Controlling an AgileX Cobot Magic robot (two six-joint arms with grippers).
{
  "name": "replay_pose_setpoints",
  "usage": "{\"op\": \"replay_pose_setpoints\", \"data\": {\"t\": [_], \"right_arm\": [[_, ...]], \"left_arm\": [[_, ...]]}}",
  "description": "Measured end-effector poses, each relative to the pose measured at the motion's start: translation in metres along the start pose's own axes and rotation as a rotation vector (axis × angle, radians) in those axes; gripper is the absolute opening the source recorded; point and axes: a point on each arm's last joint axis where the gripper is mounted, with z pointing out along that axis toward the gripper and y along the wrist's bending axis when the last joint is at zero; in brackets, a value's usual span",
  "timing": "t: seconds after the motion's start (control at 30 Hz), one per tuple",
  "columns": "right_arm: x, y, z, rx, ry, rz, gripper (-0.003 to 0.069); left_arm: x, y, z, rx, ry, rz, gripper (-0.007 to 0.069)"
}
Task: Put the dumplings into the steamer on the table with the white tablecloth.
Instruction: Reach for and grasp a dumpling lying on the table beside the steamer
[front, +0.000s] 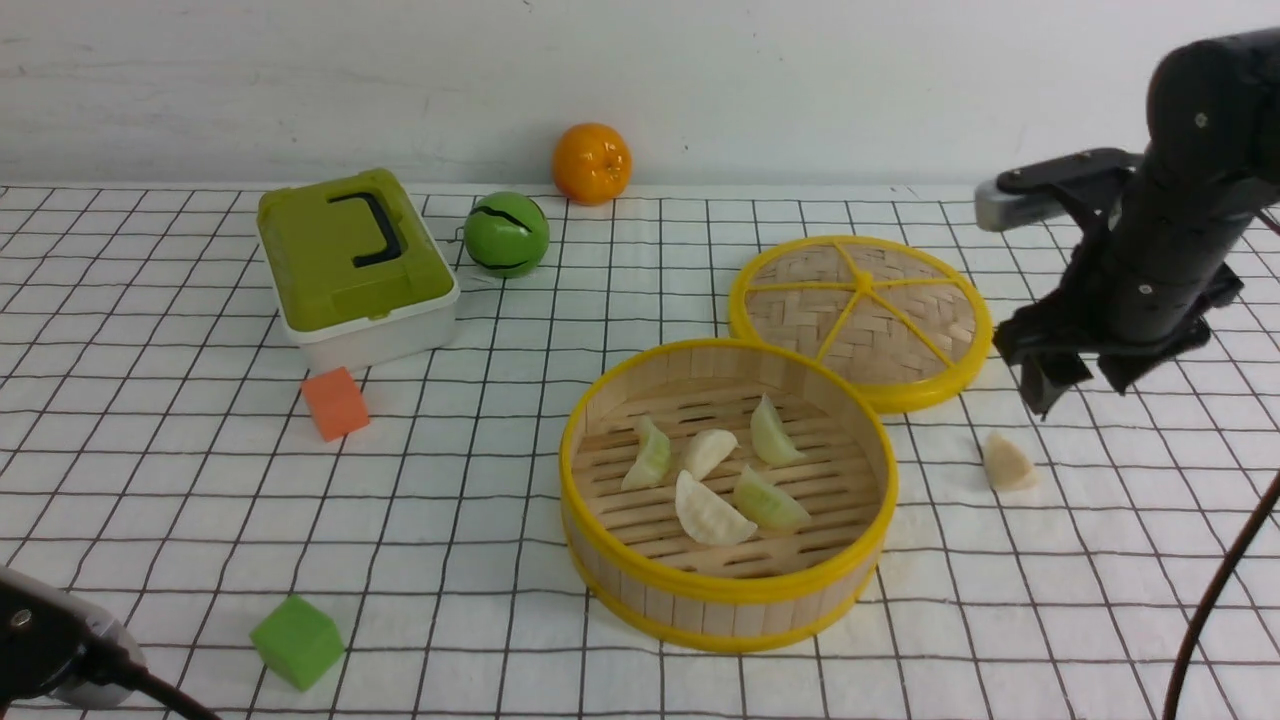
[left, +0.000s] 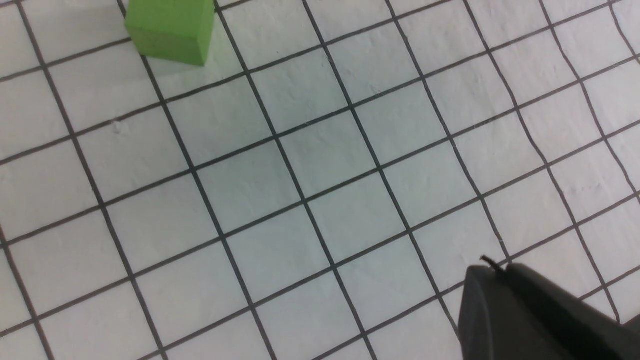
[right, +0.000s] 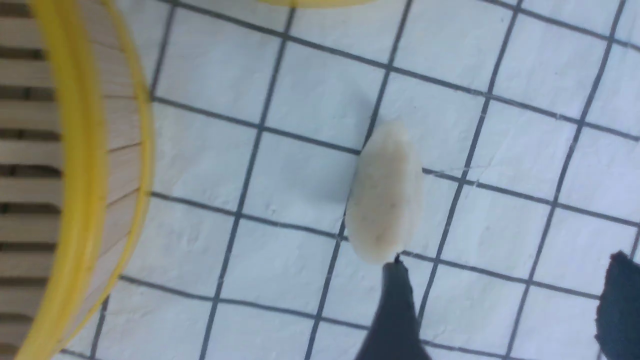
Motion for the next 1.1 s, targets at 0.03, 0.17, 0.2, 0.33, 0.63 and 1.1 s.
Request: {"op": "replay_pose_setpoints", "data": {"t": [0.03, 0.17, 0.2, 0.33, 0.63, 1.1], "right_arm": [[-0.001, -0.003, 0.009, -0.015, 0.007, 0.006, 0.0498], [-0.004, -0.003, 0.038, -0.05, 0.017, -0.008, 0.0498], [-0.005, -0.003, 0.047, -0.055, 0.016, -0.008, 0.0498], [-0.005, 0.0, 0.078, -0.056, 0.03, -0.008, 0.0494], [-0.004, 0.0, 0.08, -0.061, 0.054, -0.011, 0.0227], [-0.007, 0.103, -0.049, -0.217, -0.087, -0.347, 0.0231]], "left_arm": [[0.0, 0.0, 0.0, 0.0, -0.003, 0.0, 0.0019], [-0.001, 0.0, 0.0, 0.002, -0.016, 0.0, 0.0019], [-0.002, 0.0, 0.0, 0.002, -0.017, 0.0, 0.0019], [-0.002, -0.001, 0.0, 0.01, -0.017, -0.008, 0.0019], [-0.001, -0.002, 0.0, 0.027, -0.015, -0.024, 0.0026], [-0.005, -0.002, 0.0, 0.024, -0.053, -0.014, 0.0039]]}}
